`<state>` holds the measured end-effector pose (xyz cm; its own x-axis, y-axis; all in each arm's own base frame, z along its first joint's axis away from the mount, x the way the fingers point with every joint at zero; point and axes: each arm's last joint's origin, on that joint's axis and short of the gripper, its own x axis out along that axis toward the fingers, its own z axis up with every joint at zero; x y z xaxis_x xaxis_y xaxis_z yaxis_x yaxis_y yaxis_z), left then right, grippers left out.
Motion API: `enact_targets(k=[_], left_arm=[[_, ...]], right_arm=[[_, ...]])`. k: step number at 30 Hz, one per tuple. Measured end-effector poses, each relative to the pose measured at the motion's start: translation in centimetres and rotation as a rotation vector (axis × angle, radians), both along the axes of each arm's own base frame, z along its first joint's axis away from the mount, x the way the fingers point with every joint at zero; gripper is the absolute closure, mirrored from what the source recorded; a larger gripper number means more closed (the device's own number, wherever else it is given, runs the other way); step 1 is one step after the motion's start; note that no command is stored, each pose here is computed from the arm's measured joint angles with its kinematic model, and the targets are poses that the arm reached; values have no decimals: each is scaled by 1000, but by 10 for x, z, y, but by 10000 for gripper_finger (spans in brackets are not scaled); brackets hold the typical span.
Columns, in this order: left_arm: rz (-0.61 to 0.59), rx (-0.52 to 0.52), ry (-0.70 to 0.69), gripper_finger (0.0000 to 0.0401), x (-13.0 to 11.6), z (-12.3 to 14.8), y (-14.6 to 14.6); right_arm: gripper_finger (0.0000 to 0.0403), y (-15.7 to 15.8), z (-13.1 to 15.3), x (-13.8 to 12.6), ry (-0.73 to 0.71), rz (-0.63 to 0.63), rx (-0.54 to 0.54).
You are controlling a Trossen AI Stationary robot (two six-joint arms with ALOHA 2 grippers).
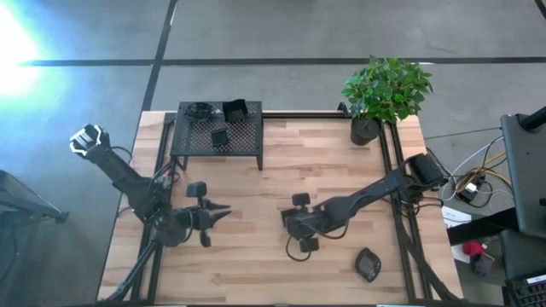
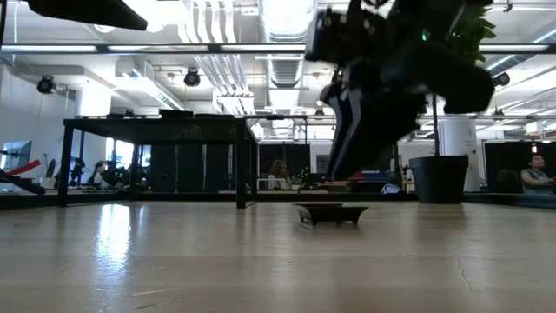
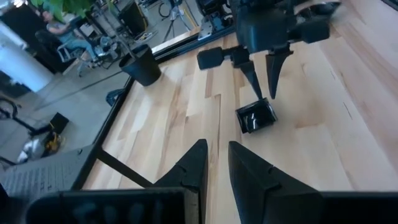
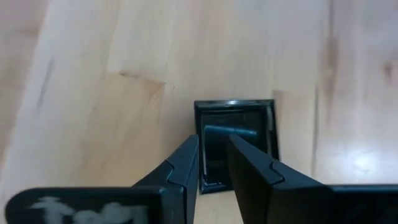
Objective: Pick & Place Mini shaped plates
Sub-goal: Stack the square plate on top of the stacked square plate on the shelf
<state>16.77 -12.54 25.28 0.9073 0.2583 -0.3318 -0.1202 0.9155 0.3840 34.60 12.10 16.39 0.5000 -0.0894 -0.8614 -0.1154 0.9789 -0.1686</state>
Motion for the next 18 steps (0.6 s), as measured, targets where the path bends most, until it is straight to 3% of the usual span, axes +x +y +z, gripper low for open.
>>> enact_targets(k=[9,18], left_arm=[[88,-91,-33,341,20,-4,9],[124,-253,-5,341,71,-31,26]], right_arm=[[335,-5,49,-13,-70,3,22],[328,-11,94,-40,-147,-12,69]])
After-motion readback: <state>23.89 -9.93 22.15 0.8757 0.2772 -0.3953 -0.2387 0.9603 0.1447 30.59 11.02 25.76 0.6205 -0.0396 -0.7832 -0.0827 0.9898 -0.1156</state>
